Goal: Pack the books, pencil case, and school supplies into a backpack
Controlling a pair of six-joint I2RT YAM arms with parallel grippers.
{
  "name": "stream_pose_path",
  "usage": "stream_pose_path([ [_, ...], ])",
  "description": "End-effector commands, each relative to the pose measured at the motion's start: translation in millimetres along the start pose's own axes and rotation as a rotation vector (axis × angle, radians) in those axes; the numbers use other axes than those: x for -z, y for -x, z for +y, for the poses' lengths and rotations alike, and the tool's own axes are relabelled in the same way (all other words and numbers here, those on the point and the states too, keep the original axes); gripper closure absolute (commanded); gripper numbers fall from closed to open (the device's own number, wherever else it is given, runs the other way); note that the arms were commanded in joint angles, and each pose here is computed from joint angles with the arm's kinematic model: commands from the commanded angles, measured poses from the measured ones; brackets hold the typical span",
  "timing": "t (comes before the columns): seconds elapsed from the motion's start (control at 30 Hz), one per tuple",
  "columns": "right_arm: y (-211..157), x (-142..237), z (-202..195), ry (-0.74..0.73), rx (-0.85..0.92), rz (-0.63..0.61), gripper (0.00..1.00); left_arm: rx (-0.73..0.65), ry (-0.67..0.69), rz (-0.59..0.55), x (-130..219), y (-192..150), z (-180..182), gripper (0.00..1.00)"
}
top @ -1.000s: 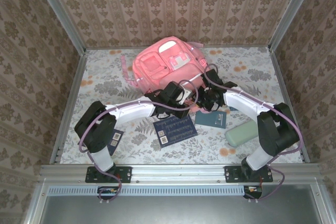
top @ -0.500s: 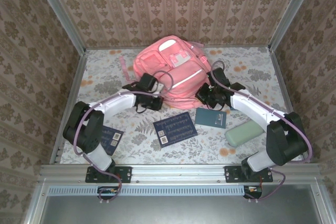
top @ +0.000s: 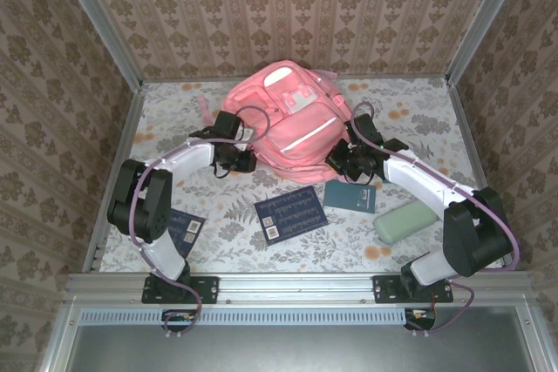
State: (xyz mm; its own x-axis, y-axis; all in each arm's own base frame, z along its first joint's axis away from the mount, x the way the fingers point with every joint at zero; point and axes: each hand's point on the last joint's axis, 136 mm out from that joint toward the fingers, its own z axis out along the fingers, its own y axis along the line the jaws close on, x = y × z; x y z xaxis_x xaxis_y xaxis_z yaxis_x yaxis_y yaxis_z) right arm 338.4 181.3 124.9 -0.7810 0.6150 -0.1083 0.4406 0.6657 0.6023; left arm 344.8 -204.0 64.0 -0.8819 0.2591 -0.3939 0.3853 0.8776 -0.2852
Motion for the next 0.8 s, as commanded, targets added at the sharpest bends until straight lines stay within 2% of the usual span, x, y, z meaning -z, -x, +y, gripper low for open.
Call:
stream_pose_path([
  [0.0, -1.1, 7.0, 10.4, 0.036, 0.045, -0.008, 0.86, 0.035, -0.081, -0.052, 18.0, 6.2, -17.8, 0.7],
  [0.1, -3.0, 8.8, 8.6, 0.035, 0.07, -0.009, 0.66, 0.072, -0.125, -0.096, 36.8, 7.3, -28.4, 0.63],
  [0.23, -1.9, 17.2, 0.8, 0.01, 0.124, -0.036, 0.53, 0.054, -0.179, -0.158, 59.7, 16.9, -47.1, 0.53],
  [0.33, -0.4, 29.9, -3.7, -0.001, 0.169, -0.074, 0.45, 0.001, -0.169, -0.196, 69.5, 28.2, -64.9, 0.52],
  [0.5, 3.6, 47.4, -8.8, -0.002, 0.242, -0.142, 0.35, -0.073, -0.108, -0.224, 70.3, 48.0, -82.6, 0.52],
  [0.67, -0.8, 52.2, -12.3, 0.013, 0.306, -0.146, 0.3, -0.113, -0.066, -0.196, 58.7, 46.8, -92.4, 0.49],
  [0.77, -13.2, 48.5, -5.5, 0.073, 0.378, -0.115, 0.28, -0.052, -0.021, -0.217, 57.6, 44.8, -81.5, 0.48],
])
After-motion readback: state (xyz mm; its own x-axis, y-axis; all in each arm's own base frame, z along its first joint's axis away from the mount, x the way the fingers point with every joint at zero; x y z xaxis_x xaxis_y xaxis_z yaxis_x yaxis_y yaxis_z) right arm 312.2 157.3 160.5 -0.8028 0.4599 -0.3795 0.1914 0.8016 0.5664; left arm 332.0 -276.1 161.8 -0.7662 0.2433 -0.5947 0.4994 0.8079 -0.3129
